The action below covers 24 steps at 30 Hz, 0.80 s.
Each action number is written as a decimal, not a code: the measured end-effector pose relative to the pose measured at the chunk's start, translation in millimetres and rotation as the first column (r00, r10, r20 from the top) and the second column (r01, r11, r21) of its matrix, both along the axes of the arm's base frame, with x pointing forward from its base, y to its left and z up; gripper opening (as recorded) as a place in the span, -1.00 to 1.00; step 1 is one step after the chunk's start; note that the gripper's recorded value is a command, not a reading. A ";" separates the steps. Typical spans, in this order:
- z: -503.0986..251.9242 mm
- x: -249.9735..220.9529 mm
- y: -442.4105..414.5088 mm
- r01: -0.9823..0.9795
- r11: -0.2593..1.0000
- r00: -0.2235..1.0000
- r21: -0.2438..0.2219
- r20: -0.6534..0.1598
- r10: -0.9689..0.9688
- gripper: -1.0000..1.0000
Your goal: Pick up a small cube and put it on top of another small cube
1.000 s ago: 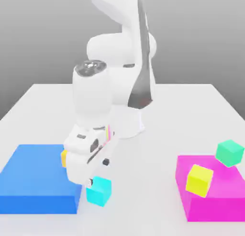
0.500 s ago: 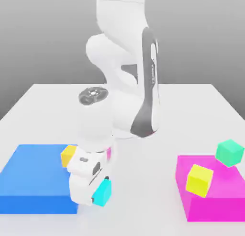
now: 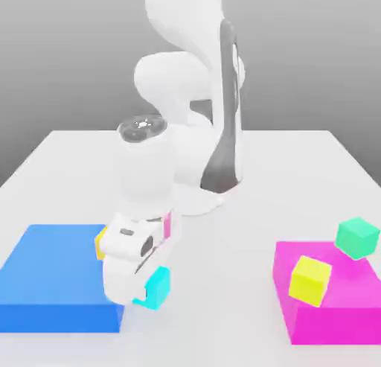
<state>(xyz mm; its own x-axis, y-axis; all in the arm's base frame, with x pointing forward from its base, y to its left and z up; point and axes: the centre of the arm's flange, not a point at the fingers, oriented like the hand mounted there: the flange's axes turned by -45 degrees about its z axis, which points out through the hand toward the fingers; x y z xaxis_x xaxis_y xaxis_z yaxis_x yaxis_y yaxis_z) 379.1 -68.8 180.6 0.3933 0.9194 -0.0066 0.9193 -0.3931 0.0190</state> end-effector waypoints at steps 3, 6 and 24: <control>9.5 -2.8 1.2 0.002 1.000 1.000 0.005 -0.005 -0.002 -1.00; 16.9 -3.9 5.0 -0.005 1.000 1.000 0.017 -0.012 0.005 -1.00; 148.6 -23.8 324.9 -0.980 0.197 0.197 0.014 0.012 0.980 -1.00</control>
